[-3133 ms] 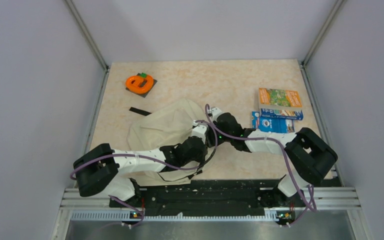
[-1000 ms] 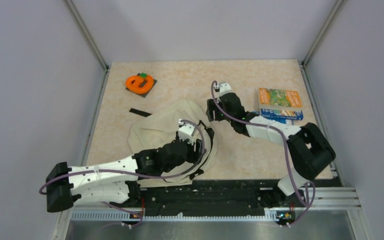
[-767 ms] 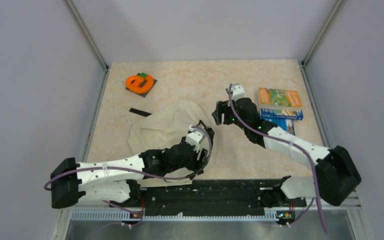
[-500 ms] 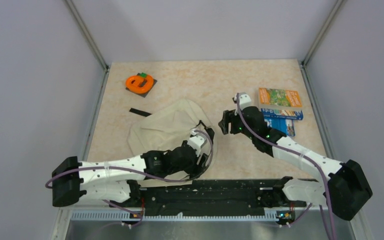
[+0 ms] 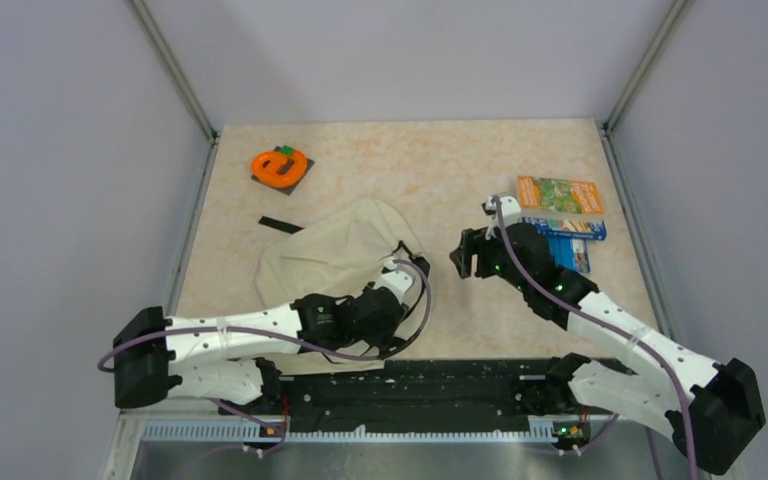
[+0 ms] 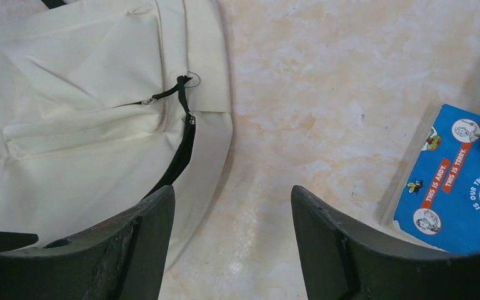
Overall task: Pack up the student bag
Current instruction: Unzip the student bag at the center of the board.
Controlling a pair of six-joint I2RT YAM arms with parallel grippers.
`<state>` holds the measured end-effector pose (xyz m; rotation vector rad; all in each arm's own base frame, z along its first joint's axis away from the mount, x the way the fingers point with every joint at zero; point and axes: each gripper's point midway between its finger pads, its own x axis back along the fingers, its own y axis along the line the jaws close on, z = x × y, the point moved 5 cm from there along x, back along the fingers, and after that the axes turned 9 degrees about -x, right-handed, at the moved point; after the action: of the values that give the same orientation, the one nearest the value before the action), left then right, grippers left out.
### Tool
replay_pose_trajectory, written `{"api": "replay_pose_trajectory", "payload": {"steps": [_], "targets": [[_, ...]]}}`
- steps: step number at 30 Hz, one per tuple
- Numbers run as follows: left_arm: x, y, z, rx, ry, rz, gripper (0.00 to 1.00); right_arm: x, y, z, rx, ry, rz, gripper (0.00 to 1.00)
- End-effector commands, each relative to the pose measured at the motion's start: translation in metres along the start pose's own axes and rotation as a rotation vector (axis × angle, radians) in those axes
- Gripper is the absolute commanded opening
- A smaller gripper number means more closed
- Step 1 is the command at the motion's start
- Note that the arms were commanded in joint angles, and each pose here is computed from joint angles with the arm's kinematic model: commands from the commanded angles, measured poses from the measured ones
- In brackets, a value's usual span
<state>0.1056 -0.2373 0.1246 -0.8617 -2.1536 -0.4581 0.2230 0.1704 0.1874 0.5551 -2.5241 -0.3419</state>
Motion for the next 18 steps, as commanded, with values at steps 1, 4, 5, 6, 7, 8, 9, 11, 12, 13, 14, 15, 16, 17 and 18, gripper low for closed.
{"api": "replay_pose_trajectory", "payload": {"steps": [1,4,5,6,7,8,9,11,12,13,14,15,16,17,18], "targets": [[0.018,0.010,-0.016,-0.010,-0.056,-0.050,0.50,0.009,-0.005,-0.001,0.007,-0.011,0.029,0.67],[0.021,0.014,-0.013,-0.014,-0.041,-0.070,0.49,0.010,-0.006,-0.001,0.008,-0.008,0.033,0.67],[0.021,0.014,-0.012,-0.014,-0.040,-0.071,0.49,0.010,-0.006,0.000,0.009,-0.007,0.035,0.67],[0.020,0.014,-0.011,-0.012,-0.037,-0.072,0.47,0.010,-0.006,0.001,0.007,-0.006,0.034,0.67],[0.019,0.015,-0.010,-0.010,-0.037,-0.076,0.46,0.010,-0.006,0.001,0.005,-0.007,0.033,0.67],[0.018,0.015,-0.010,-0.007,-0.038,-0.083,0.42,0.010,-0.007,0.002,0.002,-0.007,0.033,0.67],[0.017,0.016,-0.010,-0.003,-0.038,-0.093,0.37,0.010,-0.007,0.003,-0.001,-0.005,0.034,0.67],[0.017,0.018,-0.014,0.005,-0.045,-0.122,0.20,0.011,-0.007,0.003,-0.009,-0.005,0.032,0.67],[0.019,0.021,-0.019,0.015,-0.055,-0.148,0.10,0.011,-0.006,0.003,-0.012,-0.006,0.028,0.67],[0.023,0.026,-0.029,0.030,-0.070,-0.171,0.00,0.012,-0.005,0.002,-0.018,-0.008,0.024,0.67],[0.029,0.030,-0.040,0.047,-0.087,-0.185,0.00,0.013,-0.004,0.002,-0.025,-0.008,0.016,0.68],[0.036,0.035,-0.052,0.060,-0.105,-0.188,0.00,0.014,-0.002,0.002,-0.036,-0.009,0.009,0.68],[0.042,0.042,-0.066,0.075,-0.125,-0.182,0.00,0.014,-0.001,0.003,-0.050,-0.008,-0.003,0.68],[0.049,0.048,-0.079,0.093,-0.146,-0.165,0.00,0.014,0.002,0.004,-0.069,-0.005,-0.025,0.68],[0.054,0.058,-0.092,0.118,-0.165,-0.146,0.00,0.014,0.006,0.007,-0.093,-0.003,-0.056,0.68]]}}
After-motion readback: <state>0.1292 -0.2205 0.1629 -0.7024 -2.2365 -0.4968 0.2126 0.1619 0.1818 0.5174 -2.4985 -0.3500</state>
